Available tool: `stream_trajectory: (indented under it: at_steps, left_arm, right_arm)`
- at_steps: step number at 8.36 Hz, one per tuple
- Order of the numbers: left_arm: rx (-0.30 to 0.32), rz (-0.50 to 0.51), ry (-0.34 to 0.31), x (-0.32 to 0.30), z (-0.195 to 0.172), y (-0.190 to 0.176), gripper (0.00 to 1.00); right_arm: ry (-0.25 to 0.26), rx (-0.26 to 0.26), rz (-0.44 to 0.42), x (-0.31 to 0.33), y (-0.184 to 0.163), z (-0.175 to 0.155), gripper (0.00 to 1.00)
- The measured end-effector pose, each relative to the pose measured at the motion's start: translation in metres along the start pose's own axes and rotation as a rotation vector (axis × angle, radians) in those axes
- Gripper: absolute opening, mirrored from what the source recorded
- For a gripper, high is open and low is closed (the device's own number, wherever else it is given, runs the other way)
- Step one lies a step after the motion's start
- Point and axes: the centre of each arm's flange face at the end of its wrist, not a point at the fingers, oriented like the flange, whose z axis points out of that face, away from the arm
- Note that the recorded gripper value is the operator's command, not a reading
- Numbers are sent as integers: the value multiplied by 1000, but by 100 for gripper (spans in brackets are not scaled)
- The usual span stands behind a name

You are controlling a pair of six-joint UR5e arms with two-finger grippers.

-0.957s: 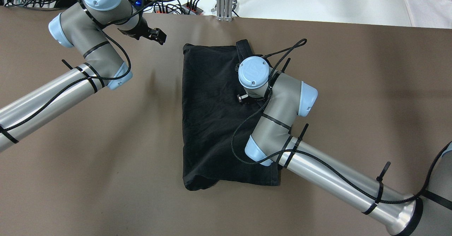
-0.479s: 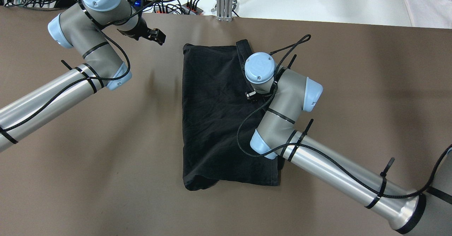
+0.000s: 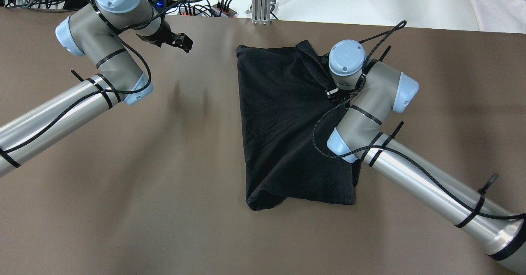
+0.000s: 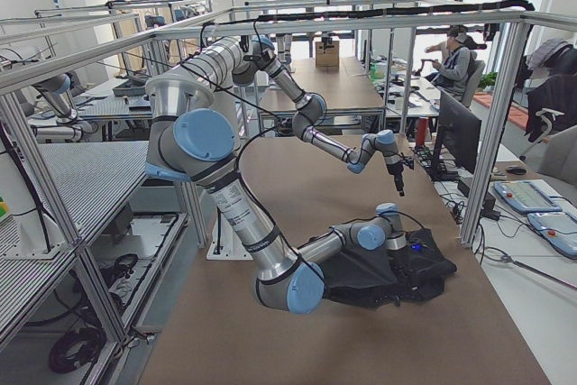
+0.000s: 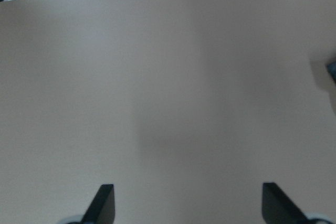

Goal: Fold clothes

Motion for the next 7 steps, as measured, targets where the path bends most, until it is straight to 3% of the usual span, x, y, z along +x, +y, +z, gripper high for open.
stream_trajectory:
  at_steps: [1,2,5,7]
  left_arm:
    - [-1,1,-1,-1,0,0,100]
    - [-4,2,-3,-3,2,2,100]
    - [-6,3,-4,-4,4,5,100]
    - [-5,3,-1,-3,3,5,100]
  right_arm:
    - [-6,5,10,11,0,-4,91]
    - [-43,15,29,10,-5,-19,91]
    - [-133,45,187,-24,-35,-70,92]
    - [-114,12,180,-40,-44,-55,92]
